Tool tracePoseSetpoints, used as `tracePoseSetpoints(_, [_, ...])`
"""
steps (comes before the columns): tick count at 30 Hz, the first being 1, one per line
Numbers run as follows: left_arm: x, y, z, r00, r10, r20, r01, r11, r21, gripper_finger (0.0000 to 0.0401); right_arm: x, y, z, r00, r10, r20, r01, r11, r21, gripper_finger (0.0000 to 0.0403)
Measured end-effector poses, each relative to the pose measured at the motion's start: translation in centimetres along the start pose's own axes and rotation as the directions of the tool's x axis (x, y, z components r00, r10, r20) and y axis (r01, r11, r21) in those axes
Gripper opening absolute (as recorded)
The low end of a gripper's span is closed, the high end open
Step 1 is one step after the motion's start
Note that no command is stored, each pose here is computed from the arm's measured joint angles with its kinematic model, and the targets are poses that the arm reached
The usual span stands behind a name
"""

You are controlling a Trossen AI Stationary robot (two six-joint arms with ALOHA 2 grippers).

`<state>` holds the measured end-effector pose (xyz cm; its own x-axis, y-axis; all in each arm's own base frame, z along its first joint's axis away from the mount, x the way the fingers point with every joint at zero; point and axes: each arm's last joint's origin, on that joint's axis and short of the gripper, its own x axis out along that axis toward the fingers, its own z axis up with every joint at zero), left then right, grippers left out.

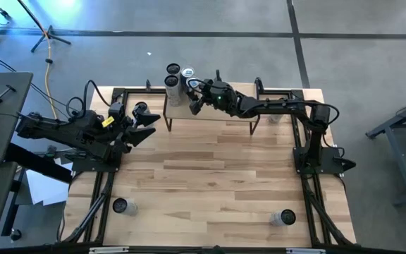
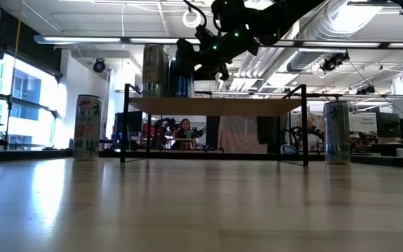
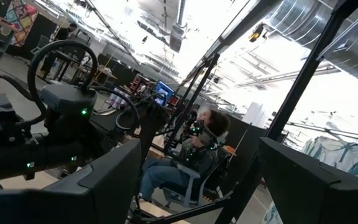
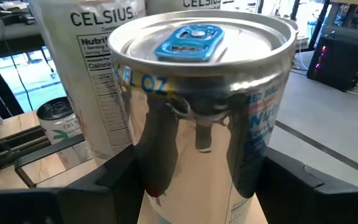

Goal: Place canned beverage on shelf
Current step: Put the blue soda can on the shelf

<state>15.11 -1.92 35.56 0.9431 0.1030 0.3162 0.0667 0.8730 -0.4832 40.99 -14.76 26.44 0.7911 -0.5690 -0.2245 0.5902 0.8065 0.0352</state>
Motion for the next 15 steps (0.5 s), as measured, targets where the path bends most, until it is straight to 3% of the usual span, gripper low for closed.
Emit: tracePoseSetpoints(15, [0.00, 0.00, 0.00, 1.000, 0.000, 0.001, 0.000, 1.000, 0.000, 0.0296, 0.00, 0.06, 0.25, 1.000, 0.014, 0.024, -0.014, 1.000, 0.007, 0.0255])
